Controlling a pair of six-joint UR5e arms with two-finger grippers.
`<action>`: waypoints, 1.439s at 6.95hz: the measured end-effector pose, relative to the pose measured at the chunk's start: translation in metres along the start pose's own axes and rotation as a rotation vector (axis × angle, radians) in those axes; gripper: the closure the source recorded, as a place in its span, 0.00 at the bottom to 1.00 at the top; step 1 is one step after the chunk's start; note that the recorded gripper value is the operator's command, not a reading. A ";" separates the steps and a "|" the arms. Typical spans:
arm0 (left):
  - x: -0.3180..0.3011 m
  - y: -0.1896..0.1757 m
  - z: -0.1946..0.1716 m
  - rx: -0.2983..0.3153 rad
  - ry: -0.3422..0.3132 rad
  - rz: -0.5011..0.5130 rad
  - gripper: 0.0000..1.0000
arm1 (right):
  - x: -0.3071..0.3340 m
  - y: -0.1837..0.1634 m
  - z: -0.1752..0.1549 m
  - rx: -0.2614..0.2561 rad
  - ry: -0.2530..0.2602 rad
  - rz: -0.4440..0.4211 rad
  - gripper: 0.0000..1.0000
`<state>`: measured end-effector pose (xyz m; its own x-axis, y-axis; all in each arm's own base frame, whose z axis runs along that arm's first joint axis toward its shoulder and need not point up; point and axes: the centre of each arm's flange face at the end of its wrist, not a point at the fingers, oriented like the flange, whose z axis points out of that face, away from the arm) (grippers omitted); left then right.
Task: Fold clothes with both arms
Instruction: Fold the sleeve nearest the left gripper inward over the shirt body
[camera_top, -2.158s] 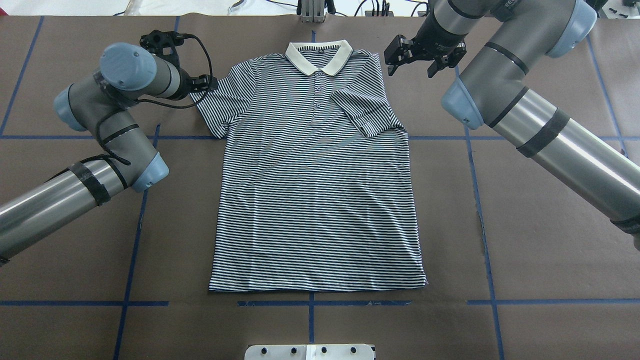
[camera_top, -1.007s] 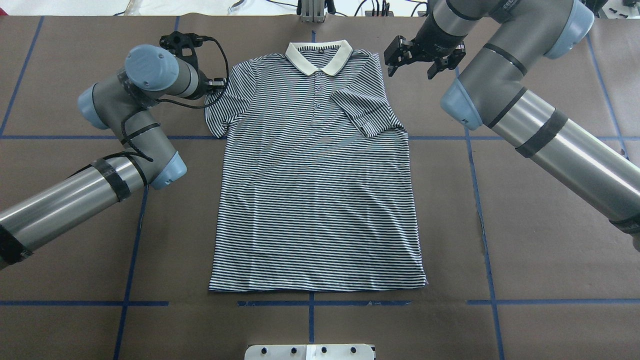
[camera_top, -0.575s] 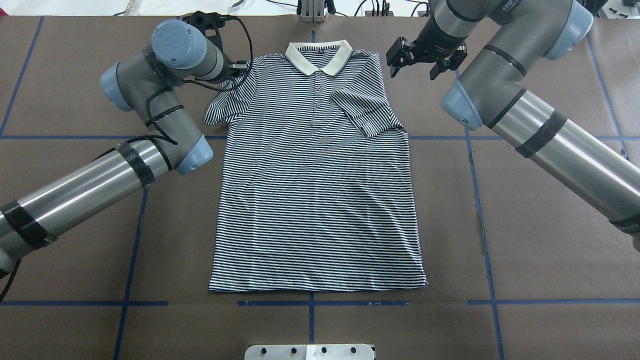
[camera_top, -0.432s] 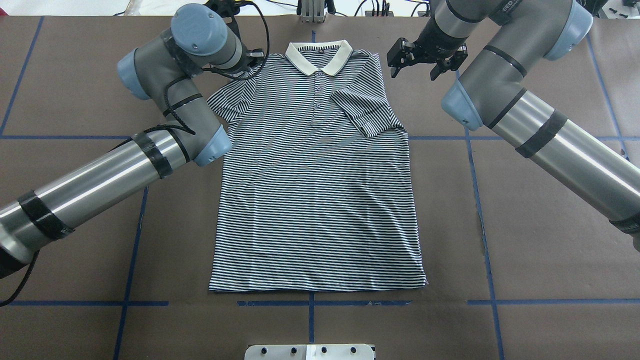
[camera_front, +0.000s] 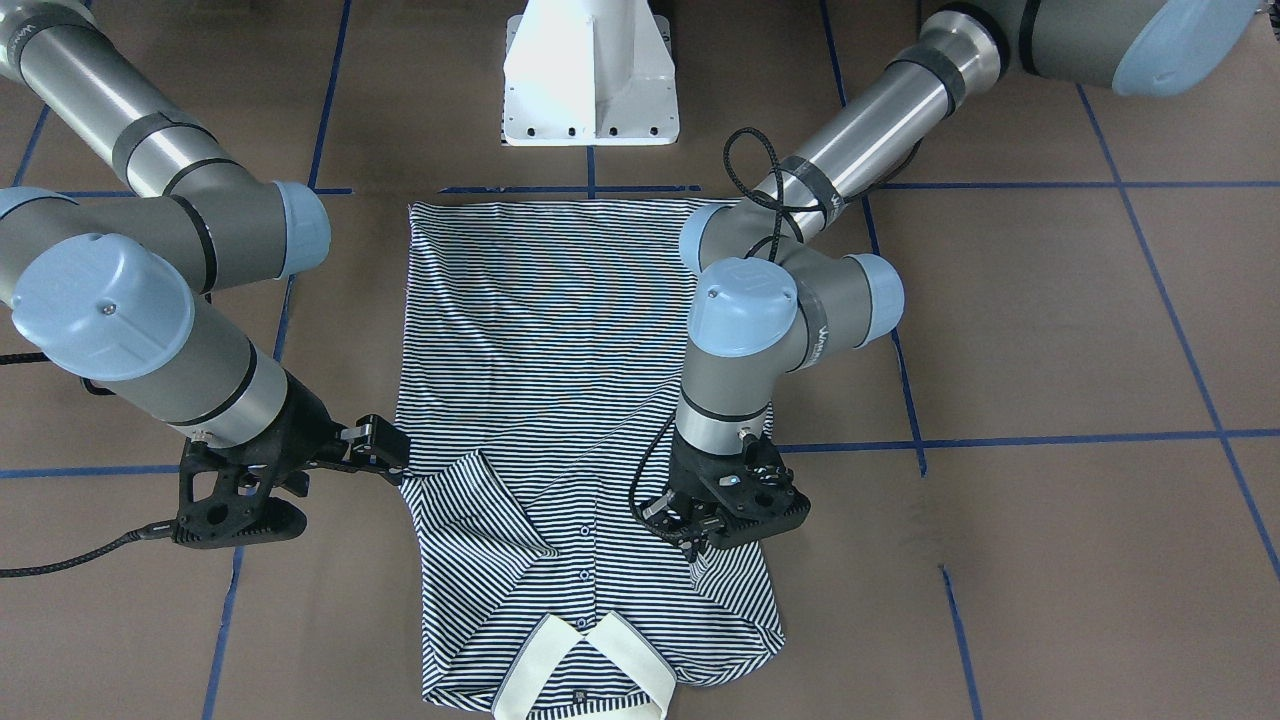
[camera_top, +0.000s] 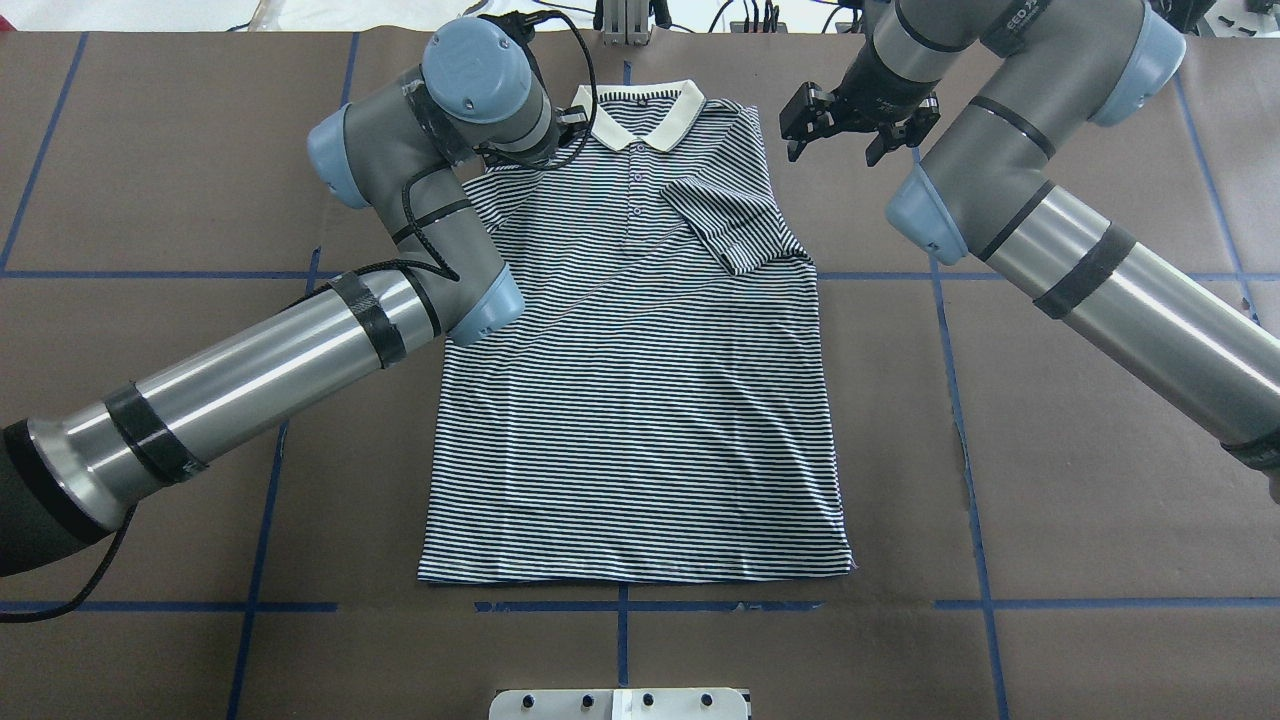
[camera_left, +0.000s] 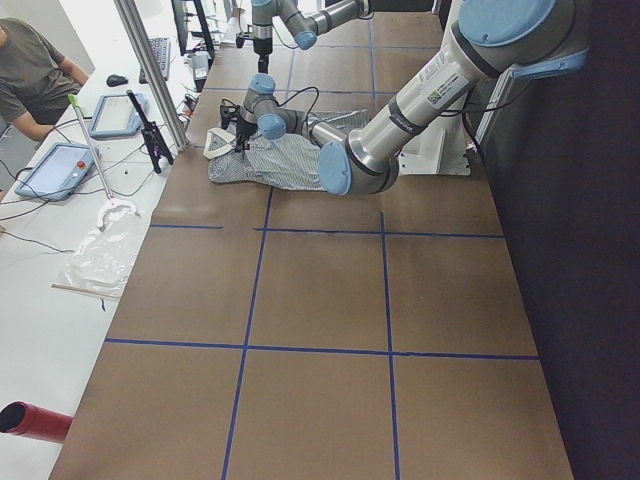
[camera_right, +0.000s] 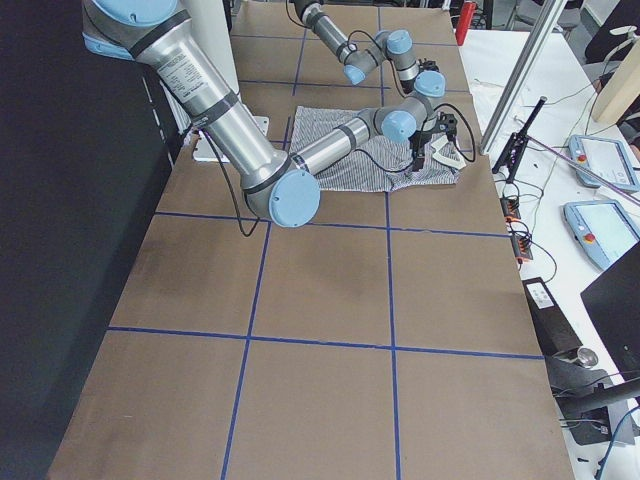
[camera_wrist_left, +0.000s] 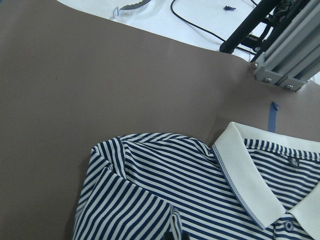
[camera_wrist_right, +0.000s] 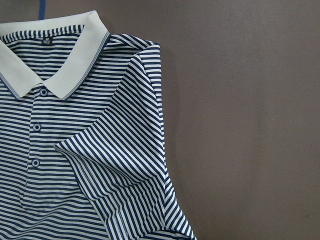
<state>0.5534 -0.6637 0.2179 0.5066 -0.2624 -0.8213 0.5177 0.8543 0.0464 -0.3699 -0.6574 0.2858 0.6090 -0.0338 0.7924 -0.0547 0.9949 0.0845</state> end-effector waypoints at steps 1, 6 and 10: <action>0.004 0.015 0.004 -0.010 0.021 0.003 0.00 | 0.002 0.000 0.001 0.001 0.003 0.001 0.00; 0.004 0.004 -0.003 0.007 0.052 0.049 0.00 | 0.001 0.000 0.004 0.006 0.014 0.002 0.00; -0.027 -0.021 0.022 0.065 0.017 0.064 0.00 | 0.000 0.000 0.004 0.007 0.013 0.002 0.00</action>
<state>0.5440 -0.6848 0.2513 0.5287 -0.2001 -0.8249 0.5287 0.8379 0.1356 -0.3731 -0.6573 0.2885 0.6192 -0.0304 0.7847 -0.0614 0.9943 0.0870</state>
